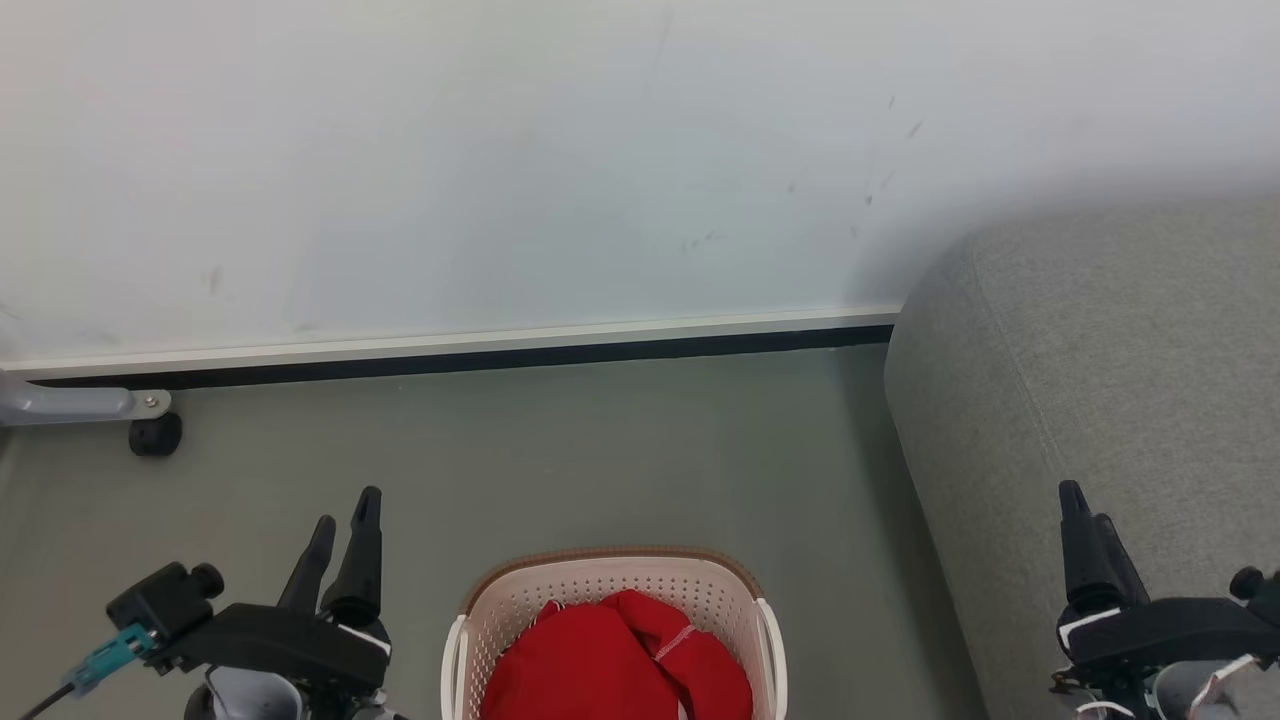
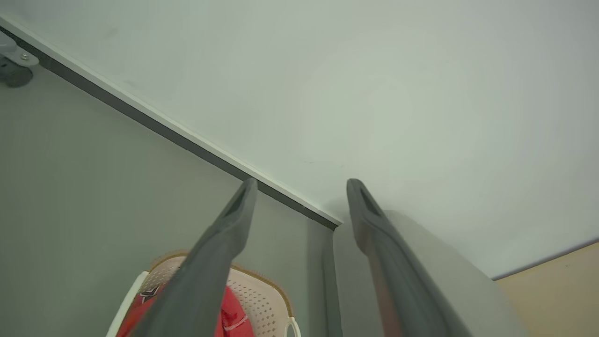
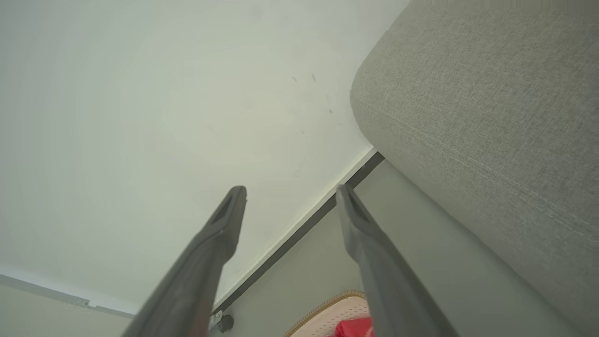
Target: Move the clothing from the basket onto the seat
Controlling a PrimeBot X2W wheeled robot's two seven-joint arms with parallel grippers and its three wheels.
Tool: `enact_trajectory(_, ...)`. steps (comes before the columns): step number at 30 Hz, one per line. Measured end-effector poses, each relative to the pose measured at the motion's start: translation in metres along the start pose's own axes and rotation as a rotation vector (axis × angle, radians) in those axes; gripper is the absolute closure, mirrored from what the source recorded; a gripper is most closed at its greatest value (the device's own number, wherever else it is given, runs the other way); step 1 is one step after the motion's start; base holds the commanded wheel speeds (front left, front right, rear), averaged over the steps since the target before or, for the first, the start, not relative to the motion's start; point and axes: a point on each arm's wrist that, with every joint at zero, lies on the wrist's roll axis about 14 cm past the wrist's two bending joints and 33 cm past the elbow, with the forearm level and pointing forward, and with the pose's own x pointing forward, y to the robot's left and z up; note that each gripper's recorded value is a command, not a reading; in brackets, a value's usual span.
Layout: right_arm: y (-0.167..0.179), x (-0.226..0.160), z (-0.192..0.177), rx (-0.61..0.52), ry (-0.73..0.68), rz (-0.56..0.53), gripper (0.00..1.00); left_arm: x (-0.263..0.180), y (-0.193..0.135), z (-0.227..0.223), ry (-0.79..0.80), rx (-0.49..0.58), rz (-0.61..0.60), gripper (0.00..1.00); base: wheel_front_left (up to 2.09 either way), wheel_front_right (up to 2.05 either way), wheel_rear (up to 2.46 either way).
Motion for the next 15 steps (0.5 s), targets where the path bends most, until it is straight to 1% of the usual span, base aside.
enact_trajectory(9,0.0055,0.0022,-0.0005,-0.235,0.004,0.020,0.00,0.0025,-0.0051,0.0040,-0.018,0.171,-0.004,0.00,0.00,0.00,0.00)
enact_trajectory(11,0.0066,0.0022,-0.0014,-0.255,0.006,0.025,0.00,0.0023,-0.0047,0.0052,-0.022,0.184,-0.004,0.00,0.00,0.00,0.00)
enact_trajectory(15,0.0090,0.0020,-0.0048,-0.349,0.005,0.034,0.00,0.0012,-0.0043,0.0066,-0.034,0.262,0.000,0.00,0.00,0.00,0.00)
